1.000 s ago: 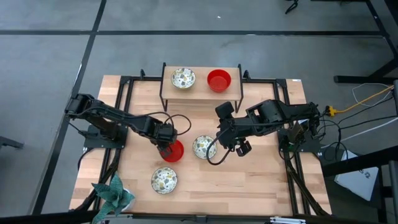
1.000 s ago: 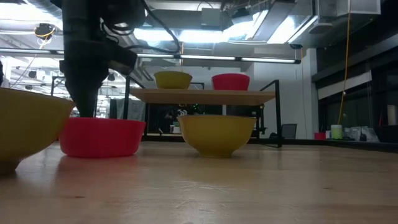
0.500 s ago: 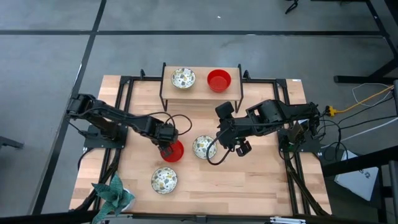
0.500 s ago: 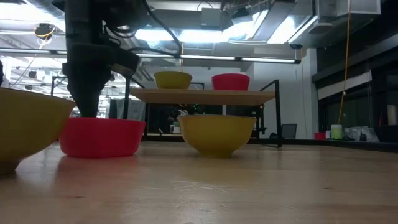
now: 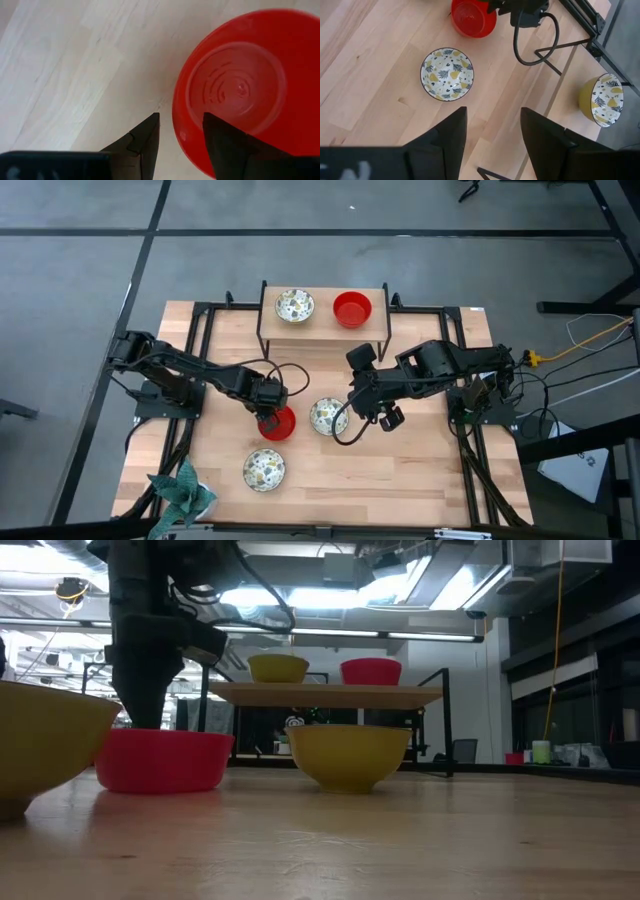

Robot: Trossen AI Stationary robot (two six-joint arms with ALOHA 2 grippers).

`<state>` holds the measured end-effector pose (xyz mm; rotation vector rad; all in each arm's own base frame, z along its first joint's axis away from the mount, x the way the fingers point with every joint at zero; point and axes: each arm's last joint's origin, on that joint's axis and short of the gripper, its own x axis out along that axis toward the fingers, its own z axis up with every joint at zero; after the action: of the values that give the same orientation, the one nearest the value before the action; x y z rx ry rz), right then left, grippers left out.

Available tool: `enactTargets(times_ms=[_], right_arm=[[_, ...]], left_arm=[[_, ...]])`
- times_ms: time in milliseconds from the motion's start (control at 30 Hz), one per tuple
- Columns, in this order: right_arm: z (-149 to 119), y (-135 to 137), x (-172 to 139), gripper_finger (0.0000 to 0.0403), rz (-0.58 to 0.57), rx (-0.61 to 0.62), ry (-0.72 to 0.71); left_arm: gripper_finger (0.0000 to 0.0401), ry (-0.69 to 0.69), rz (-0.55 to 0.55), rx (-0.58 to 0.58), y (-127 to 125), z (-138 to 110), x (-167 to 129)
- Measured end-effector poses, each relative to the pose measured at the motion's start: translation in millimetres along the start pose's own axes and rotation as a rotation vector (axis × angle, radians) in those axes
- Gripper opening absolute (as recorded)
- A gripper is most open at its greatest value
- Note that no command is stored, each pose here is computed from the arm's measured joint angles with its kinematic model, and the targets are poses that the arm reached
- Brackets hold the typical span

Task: Pick & Place Mini bowls
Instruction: Stack the red bowl on top of the red bowl on the shelf

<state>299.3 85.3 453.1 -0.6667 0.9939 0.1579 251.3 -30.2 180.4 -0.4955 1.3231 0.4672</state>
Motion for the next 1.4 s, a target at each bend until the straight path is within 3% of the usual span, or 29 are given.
enactTargets(times_ms=[500,933,1167,1400], right_arm=[[0.0,-0.1,0.0,0.0184,0.000,-0.001,0.000],[0.0,-0.1,0.0,0.0184,0.000,-0.006,0.000],[0.0,-0.1,0.0,0.0184,0.000,-0.011,0.000],[0.0,-0.1,0.0,0.0184,-0.001,-0.009,0.000]], left_arm=[[0.0139,0.013,0.038,0.008,-1.1,1.2,9.6],[0.0009,0.037,0.008,0.031,0.5,2.9,9.4],[0.0004,0.049,-0.023,0.056,-0.3,4.4,5.1],[0.0003,0.017,-0.068,0.077,1.2,18.4,-21.6]])
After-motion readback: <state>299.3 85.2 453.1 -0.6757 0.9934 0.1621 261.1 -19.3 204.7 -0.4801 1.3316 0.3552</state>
